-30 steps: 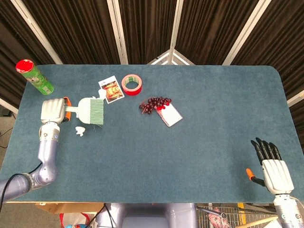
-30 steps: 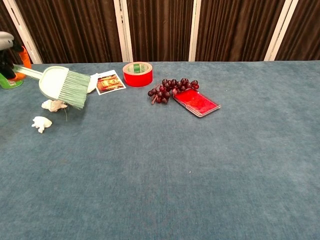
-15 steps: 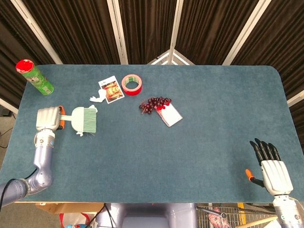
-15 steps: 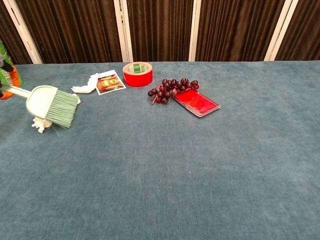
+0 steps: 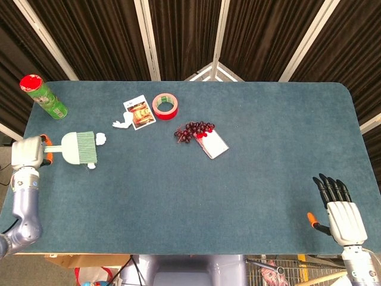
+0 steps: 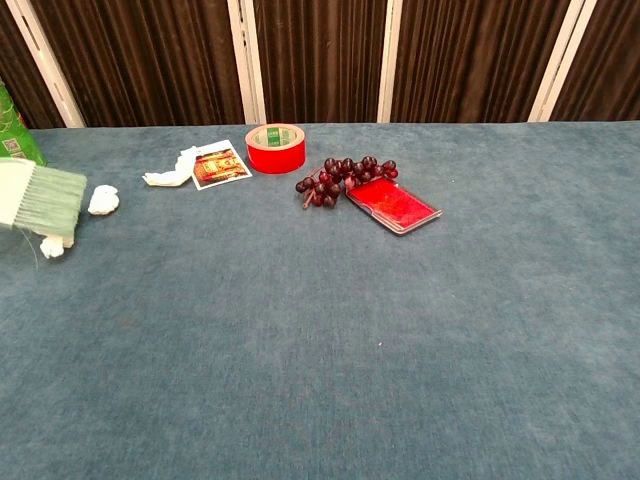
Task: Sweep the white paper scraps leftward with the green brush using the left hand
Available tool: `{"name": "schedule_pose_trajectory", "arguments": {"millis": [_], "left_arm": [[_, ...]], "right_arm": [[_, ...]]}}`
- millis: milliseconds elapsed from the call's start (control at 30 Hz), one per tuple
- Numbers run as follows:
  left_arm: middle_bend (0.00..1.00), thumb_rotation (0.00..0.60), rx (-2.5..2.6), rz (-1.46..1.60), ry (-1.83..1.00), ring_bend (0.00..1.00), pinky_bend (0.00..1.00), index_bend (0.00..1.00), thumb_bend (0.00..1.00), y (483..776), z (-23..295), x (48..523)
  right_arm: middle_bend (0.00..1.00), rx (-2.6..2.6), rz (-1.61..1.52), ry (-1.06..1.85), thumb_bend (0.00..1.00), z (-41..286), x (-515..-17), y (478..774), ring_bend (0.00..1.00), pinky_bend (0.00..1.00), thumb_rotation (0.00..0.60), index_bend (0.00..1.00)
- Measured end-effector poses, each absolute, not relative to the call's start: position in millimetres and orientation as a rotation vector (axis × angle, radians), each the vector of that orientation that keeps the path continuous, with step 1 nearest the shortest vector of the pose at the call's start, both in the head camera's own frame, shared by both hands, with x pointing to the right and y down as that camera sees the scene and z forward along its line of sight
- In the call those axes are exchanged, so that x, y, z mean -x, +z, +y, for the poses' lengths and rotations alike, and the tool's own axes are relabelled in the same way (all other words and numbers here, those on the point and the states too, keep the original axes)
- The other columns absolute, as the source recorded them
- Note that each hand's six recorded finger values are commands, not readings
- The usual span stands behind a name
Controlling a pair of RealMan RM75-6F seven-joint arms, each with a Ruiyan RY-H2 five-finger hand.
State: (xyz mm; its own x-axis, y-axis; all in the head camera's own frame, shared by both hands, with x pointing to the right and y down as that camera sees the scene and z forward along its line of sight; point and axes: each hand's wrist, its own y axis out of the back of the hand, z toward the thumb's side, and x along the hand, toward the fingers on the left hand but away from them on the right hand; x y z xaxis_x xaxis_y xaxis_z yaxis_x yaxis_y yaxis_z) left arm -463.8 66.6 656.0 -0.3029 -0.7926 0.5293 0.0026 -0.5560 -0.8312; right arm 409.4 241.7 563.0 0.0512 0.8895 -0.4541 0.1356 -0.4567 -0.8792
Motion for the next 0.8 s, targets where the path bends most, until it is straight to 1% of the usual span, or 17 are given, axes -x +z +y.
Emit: {"name": "schedule_pose_trajectory", "arguments": {"millis": [100,267,400,467,533,633,733,800], "left_arm": [[1.0,0.6,1.427,1.076,-1.85,1.0,1.0,0.77,0.73,642,65,460],[1.0,0.6,1.522,1.124,-1.715,1.0,1.0,0.76,0.72,620,70,436],[1.0,0.6,1.637,1.1,-1.618,1.0,1.0,0.75,0.71,613,86,405],[1.0,0.6,1.709,1.063,-1.577,1.0,1.0,0.73,0.69,614,102,385],[1.0,0.6,1.781,1.011,-1.553,1.0,1.0,0.69,0.63,619,121,364],[1.0,0.6,1.853,0.955,-1.544,1.0,1.0,0.62,0.51,632,144,340],[1.0,0.6,1.913,0.905,-1.535,1.0,1.0,0.56,0.32,646,165,314],[1.0,0.6,1.93,0.881,-1.533,1.0,1.0,0.48,0.15,652,173,303]], "right_arm": [[0.0,1.674,-1.038,1.459,0.32,242,-409,562,0.0,0.0,0.6,0.0],[0.0,1.672,-1.036,1.459,0.32,241,-409,563,0.0,0.0,0.6,0.0],[0.0,1.671,-1.037,1.462,0.32,241,-410,563,0.0,0.0,0.6,0.0],[0.0,1.67,-1.037,1.464,0.32,241,-410,563,0.0,0.0,0.6,0.0],[0.0,1.669,-1.038,1.466,0.32,241,-410,563,0.0,0.0,0.6,0.0],[0.0,1.666,-1.042,1.466,0.32,241,-411,563,0.0,0.0,0.6,0.0],[0.0,1.663,-1.047,1.466,0.32,241,-412,562,0.0,0.0,0.6,0.0],[0.0,1.661,-1.05,1.468,0.32,241,-413,561,0.0,0.0,0.6,0.0]]}}
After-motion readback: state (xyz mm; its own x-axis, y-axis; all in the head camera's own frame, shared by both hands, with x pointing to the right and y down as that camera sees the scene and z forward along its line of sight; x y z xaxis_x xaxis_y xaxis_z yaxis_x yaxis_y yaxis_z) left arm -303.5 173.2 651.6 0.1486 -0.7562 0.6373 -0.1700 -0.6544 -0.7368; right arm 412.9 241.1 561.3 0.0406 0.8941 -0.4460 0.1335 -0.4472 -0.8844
